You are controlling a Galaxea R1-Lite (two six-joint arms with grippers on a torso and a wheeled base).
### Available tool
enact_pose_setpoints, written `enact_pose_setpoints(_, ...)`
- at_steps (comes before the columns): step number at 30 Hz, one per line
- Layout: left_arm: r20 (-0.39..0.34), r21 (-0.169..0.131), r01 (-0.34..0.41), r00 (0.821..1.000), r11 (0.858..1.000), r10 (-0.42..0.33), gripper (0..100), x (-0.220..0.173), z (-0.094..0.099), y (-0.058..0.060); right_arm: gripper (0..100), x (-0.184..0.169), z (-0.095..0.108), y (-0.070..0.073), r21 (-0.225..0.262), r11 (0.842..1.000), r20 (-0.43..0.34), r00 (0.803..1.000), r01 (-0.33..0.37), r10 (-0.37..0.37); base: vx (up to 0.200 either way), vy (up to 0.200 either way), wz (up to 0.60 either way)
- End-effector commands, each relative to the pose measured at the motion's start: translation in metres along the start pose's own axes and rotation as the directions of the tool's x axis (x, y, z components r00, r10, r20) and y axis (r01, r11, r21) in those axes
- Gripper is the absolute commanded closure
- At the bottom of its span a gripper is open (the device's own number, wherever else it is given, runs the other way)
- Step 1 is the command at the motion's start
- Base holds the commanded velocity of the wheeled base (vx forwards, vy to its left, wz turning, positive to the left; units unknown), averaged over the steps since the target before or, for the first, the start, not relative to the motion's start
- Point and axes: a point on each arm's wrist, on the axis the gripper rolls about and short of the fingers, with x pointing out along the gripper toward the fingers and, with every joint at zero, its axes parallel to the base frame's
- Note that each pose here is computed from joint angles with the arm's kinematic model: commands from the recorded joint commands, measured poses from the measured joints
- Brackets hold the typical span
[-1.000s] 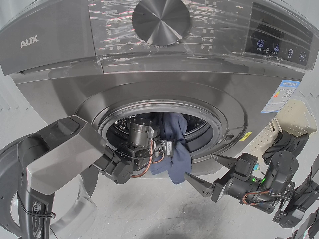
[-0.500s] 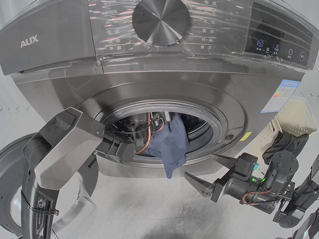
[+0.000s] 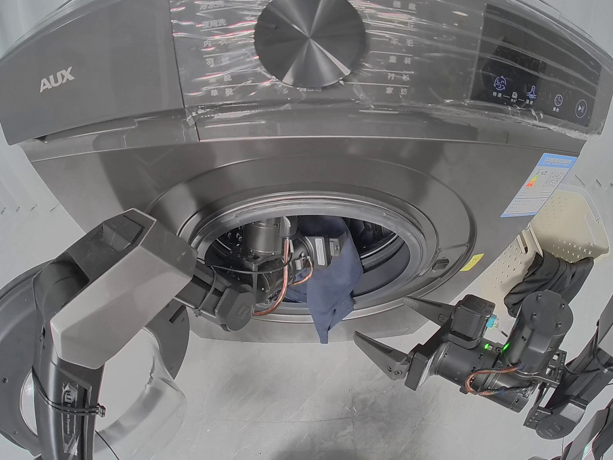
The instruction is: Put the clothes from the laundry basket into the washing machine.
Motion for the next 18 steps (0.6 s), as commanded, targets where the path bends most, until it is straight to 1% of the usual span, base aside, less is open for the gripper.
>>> enact_pose_setpoints(1, -0.133, 0.023, 0.009, 0.991, 1.000, -0.006, 0, -0.021, -0.015, -0.001, 0, 0.000, 0.000, 0.000, 0.000, 1.000, -0.001, 1.000, 0.000, 0.000, 0.000, 0.000, 0.00)
enact_pose_setpoints(3, -0.162, 0.026, 0.005, 0.987, 1.000, -0.001, 0, -0.022, -0.022, 0.001, 0, 0.000, 0.000, 0.000, 0.000, 1.000, -0.001, 1.000, 0.000, 0.000, 0.000, 0.000, 0.00)
enact_pose_setpoints(5, -0.173, 0.037, 0.002, 0.985, 0.999, 0.004, 0, -0.021, -0.025, 0.003, 0, 0.000, 0.000, 0.000, 0.000, 1.000, -0.001, 1.000, -0.001, 0.001, 0.000, 0.000, 0.00)
enact_pose_setpoints(8, -0.190, 0.045, 0.004, 0.982, 0.999, 0.004, 0, -0.018, -0.031, 0.005, 0, 0.000, 0.000, 0.000, 0.000, 1.000, 0.002, 1.000, 0.000, 0.000, 0.000, 0.000, 0.00)
enact_pose_setpoints(9, -0.191, 0.044, 0.002, 0.982, 0.999, 0.006, 100, -0.017, -0.032, 0.006, 0, 0.000, 0.000, 0.000, 0.000, 1.000, 0.002, 1.000, 0.000, 0.000, 0.000, 0.000, 0.00)
enact_pose_setpoints(13, -0.200, 0.042, 0.024, 0.980, 0.999, -0.015, 100, -0.012, -0.041, 0.006, 0, 0.000, 0.000, 0.001, 0.000, 1.000, 0.000, 1.000, -0.001, 0.001, 0.000, 0.000, 0.00)
enact_pose_setpoints(18, -0.180, 0.037, 0.028, 0.983, 0.999, -0.021, 100, -0.006, -0.043, 0.006, 0, 0.000, 0.000, 0.000, 0.000, 1.000, 0.000, 1.000, -0.001, 0.001, 0.000, 0.000, 0.00)
